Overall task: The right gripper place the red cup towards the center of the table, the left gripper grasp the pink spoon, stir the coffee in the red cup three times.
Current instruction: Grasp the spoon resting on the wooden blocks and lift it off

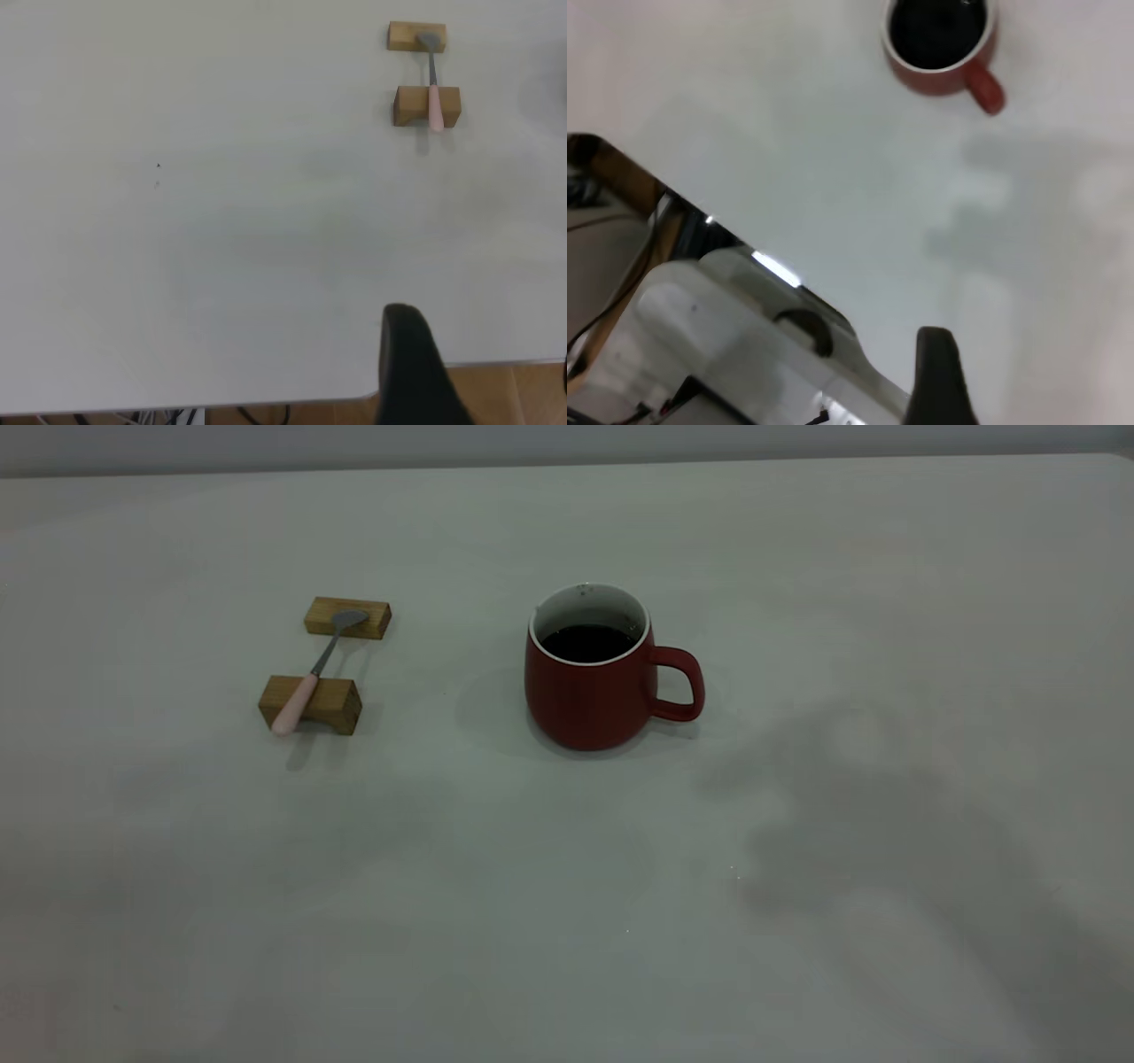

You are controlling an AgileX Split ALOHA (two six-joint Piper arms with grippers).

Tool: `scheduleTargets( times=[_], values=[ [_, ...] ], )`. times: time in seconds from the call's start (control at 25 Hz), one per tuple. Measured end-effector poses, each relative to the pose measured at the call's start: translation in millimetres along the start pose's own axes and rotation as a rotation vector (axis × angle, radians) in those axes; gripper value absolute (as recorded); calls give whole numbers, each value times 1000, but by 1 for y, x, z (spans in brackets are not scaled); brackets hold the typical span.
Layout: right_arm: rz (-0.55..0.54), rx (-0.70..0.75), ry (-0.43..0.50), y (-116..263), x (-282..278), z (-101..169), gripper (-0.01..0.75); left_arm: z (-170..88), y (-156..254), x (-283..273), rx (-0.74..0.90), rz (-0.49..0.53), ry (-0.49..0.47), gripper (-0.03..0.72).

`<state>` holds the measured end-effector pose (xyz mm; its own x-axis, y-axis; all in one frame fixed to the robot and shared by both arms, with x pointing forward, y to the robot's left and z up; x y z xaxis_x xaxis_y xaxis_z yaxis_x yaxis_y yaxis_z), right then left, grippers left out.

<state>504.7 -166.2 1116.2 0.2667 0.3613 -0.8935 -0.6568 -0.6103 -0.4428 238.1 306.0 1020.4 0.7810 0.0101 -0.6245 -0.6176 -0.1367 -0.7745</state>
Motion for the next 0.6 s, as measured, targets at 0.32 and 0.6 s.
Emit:
scheduleTargets(
  times=[0.32,0.6],
  values=[
    [-23,82,92,111,-41,41,634,0,0,0,0,0,0,478],
    [-257,162,248,220,-51,72,634,0,0,0,0,0,0,478]
  ],
)
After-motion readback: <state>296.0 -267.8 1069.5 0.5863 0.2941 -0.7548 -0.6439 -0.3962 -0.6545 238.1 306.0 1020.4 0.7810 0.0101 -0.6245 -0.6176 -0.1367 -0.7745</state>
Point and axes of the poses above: a point on each arm's last joint axis where the gripper is mounted, x pointing out along that axis toward the gripper, z along the wrist's bending axis when the last joint is at zero, y = z × x, the point moved 2 cm from there along x, pointing out along that axis toward the gripper, and after that the axes turned 10 degrees about -x, right-handed, at the moved point
